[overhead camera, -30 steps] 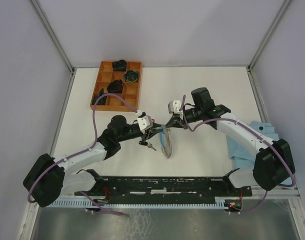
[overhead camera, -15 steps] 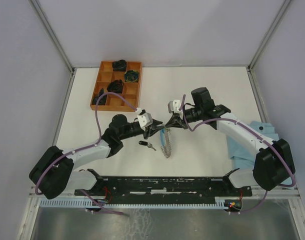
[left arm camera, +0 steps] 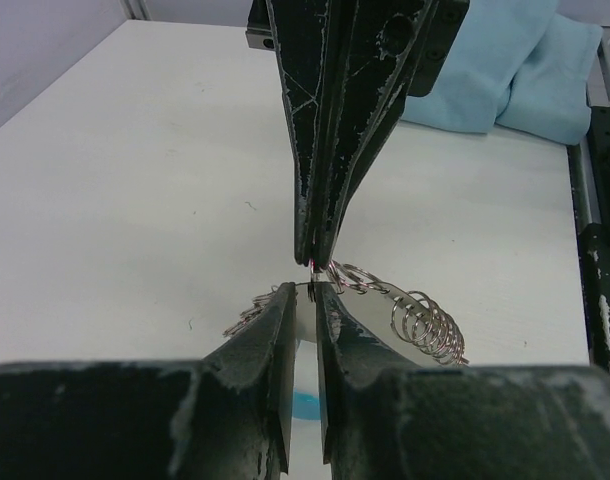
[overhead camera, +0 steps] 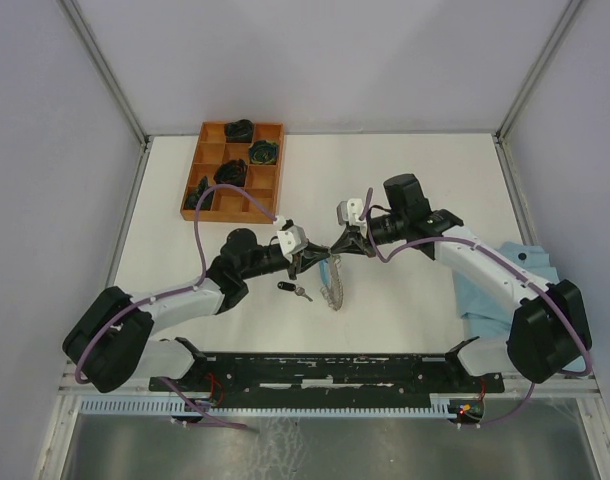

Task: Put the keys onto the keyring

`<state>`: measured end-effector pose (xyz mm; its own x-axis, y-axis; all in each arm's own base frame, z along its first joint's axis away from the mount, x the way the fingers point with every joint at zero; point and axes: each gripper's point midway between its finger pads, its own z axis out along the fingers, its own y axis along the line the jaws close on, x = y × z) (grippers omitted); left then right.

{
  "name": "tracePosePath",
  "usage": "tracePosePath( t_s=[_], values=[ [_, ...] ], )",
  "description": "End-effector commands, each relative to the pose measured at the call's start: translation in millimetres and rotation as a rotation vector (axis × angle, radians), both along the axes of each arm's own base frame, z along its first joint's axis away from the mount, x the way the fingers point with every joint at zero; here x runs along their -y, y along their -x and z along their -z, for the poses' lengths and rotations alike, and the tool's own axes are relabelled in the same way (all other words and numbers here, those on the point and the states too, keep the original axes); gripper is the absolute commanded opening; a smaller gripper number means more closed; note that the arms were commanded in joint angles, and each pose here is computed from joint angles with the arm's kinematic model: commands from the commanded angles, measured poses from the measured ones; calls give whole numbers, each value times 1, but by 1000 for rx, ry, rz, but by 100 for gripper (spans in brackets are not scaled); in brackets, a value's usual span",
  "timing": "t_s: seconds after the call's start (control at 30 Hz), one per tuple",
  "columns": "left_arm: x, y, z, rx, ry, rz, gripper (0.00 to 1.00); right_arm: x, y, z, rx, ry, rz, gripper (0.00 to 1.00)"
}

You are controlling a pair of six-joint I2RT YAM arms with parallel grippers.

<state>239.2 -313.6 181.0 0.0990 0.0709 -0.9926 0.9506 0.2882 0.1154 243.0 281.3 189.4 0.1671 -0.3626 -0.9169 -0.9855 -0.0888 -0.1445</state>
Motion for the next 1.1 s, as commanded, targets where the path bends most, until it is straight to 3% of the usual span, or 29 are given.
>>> tracePosePath(
  t_s=[0.0,0.43,0.6,0.7,0.9,1.07],
  values=[
    [4,0,-13,14,46,20,19,-4,3,-25,57,-72,-26,1],
    [8,0,-20,14,71,41,15,-6,6,-24,41,-83,-35,1],
    [11,1,-20,7,77,55,4,-6,7,-24,33,-83,-39,1],
    [10,1,-19,8,75,54,3,-5,7,-25,37,-80,-30,1],
    [5,0,-17,29,41,33,3,9,0,-27,24,-53,60,27],
    [4,-1,-24,48,46,25,3,19,-3,-19,-10,-12,104,38]
  ],
)
